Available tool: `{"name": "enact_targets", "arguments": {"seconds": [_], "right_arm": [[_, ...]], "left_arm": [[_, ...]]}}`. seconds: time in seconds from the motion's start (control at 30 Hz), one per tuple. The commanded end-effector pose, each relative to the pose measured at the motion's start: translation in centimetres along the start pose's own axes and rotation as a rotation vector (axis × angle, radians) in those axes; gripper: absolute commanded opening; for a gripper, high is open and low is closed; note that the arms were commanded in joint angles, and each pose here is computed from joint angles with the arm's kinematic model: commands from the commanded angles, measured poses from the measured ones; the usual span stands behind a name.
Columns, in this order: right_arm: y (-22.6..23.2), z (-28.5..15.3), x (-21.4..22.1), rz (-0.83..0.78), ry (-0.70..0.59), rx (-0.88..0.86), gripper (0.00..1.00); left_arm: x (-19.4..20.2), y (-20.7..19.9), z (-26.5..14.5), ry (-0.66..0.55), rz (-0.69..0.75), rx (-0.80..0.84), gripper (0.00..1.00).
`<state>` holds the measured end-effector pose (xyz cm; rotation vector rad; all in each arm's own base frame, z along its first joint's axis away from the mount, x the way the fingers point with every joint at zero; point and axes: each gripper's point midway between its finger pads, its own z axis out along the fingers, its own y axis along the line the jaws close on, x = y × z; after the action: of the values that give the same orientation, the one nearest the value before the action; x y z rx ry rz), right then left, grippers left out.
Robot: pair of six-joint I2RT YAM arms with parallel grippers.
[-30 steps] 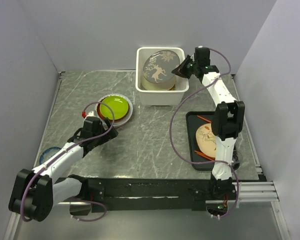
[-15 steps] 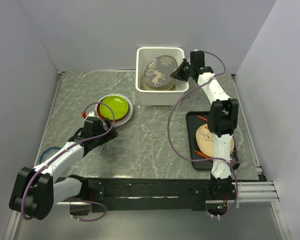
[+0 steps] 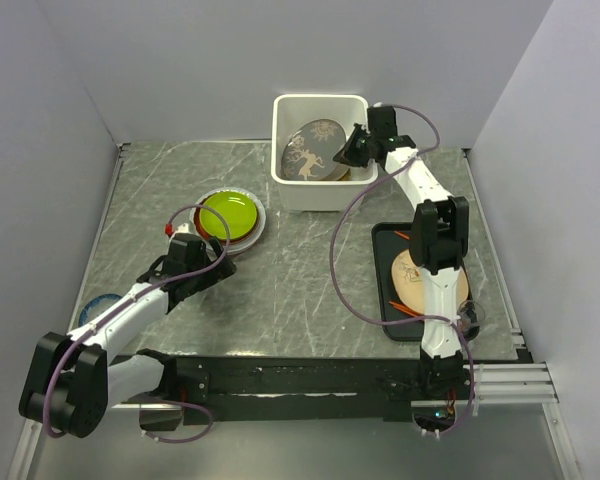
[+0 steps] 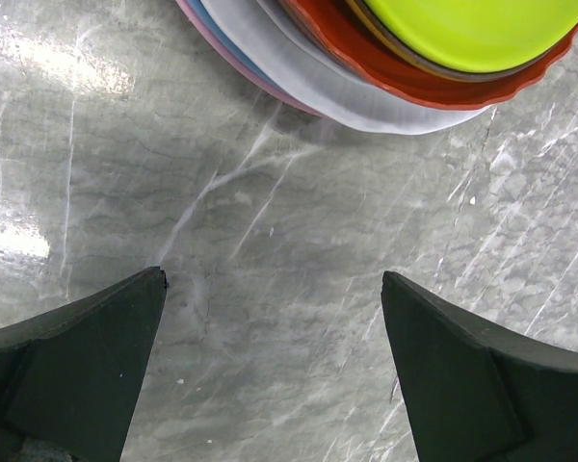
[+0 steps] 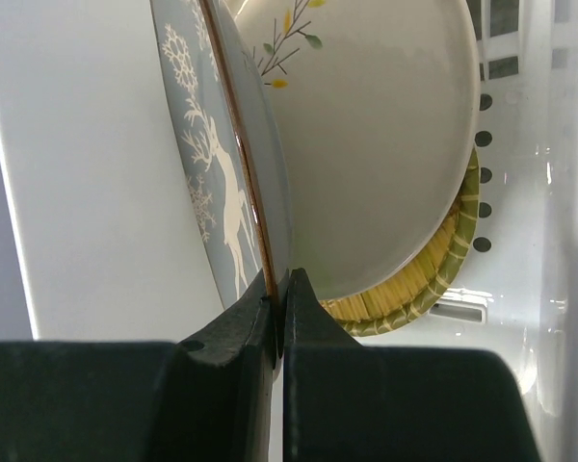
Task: Place the plates into the plastic bin on the countertop
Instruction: Place the plate in the plastic bin.
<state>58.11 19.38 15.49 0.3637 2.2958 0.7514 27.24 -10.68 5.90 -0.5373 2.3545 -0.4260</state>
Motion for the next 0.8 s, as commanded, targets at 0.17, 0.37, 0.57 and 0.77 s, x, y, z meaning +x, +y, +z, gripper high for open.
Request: {"name": "enact_targets", "arguments": {"seconds": [0.17, 0.37, 0.57, 0.77], "right_arm": [[4.3, -1.4, -2.9, -0.085, -0.1, -0.115, 0.03], [3.3, -1.1, -2.0, -0.097, -0.066, -0.086, 0.11], [2.6, -1.3, -1.3, -0.11, -0.047, -0.066, 0.28], [2.0, -1.5, -0.9, -0.115, -0.037, -0.032, 0.42]], "left_arm": [[-1.7, -1.2, -0.3, -0.055, 0.007, 0.032, 0.99], [-1.7, -1.2, -0.5, -0.059, 0.005, 0.034, 0.99], [-1.9, -1.2, -0.9, -0.071, 0.008, 0.037, 0.99], [-2.1, -1.3, -1.3, -0.08, 0.01, 0.043, 0.99]]}}
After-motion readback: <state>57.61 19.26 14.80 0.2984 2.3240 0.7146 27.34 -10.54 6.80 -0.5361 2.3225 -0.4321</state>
